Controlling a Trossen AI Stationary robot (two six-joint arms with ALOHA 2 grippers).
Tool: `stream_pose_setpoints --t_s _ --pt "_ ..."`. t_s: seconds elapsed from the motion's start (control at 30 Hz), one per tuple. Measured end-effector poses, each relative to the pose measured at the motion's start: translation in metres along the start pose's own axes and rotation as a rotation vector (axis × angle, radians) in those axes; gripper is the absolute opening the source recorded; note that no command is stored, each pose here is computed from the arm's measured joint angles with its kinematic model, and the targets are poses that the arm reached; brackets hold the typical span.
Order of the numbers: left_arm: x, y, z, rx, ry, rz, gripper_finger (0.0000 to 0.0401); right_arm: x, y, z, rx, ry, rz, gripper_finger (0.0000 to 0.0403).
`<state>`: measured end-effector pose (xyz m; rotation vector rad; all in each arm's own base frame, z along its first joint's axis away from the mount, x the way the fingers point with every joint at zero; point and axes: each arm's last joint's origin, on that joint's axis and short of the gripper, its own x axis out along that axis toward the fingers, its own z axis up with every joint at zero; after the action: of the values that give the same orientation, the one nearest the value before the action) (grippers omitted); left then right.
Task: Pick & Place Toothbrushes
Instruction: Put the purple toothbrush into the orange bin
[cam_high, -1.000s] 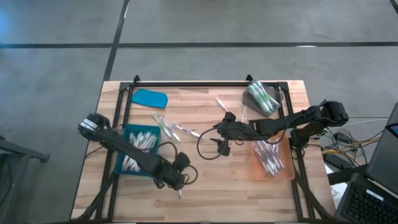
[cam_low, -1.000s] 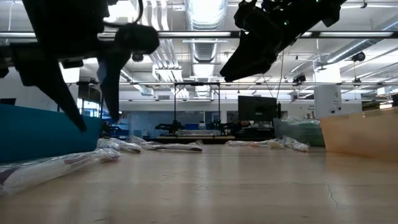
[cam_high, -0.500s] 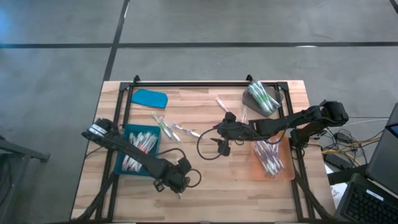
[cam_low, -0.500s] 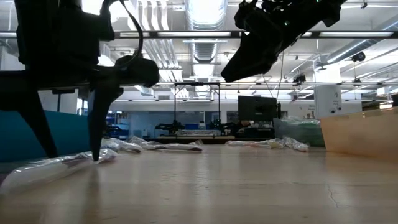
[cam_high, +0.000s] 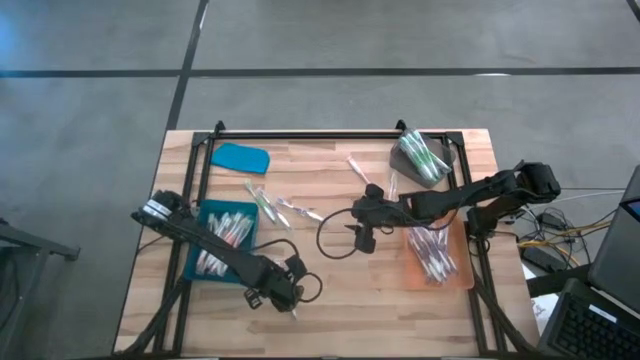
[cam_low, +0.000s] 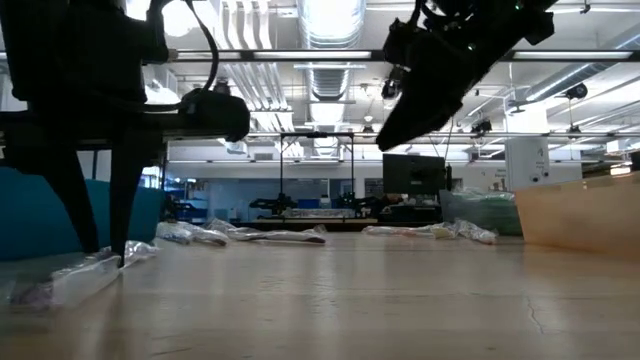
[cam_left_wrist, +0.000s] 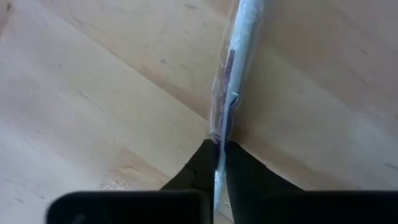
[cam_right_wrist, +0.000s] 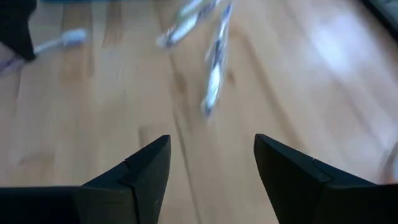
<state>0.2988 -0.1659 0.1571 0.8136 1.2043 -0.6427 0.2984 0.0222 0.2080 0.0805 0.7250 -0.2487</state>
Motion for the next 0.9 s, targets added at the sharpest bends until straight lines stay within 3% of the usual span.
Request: stream_pose_setpoints --t_s 0.27,0.53,0.73,0.9 --pt "0.0 0.004 -0.001 0.023 0.057 0.144 0.0026 -0.002 0.004 -0.018 0.096 0.199 0.096 0.0219" --pt "-0.002 0.009 0.0 0.14 0.171 0.371 0.0018 -0.008 0.026 -0.037 0.101 0.263 0.168 0.0234" --pt "-0.005 0.017 0.008 0.221 0.175 0.532 0.0021 -0.013 0.045 -0.047 0.117 0.241 0.213 0.0246" --pt "-0.01 0.025 0.02 0.268 0.141 0.68 0.0021 -0.017 0.063 -0.048 0.109 0.129 0.307 0.0251"
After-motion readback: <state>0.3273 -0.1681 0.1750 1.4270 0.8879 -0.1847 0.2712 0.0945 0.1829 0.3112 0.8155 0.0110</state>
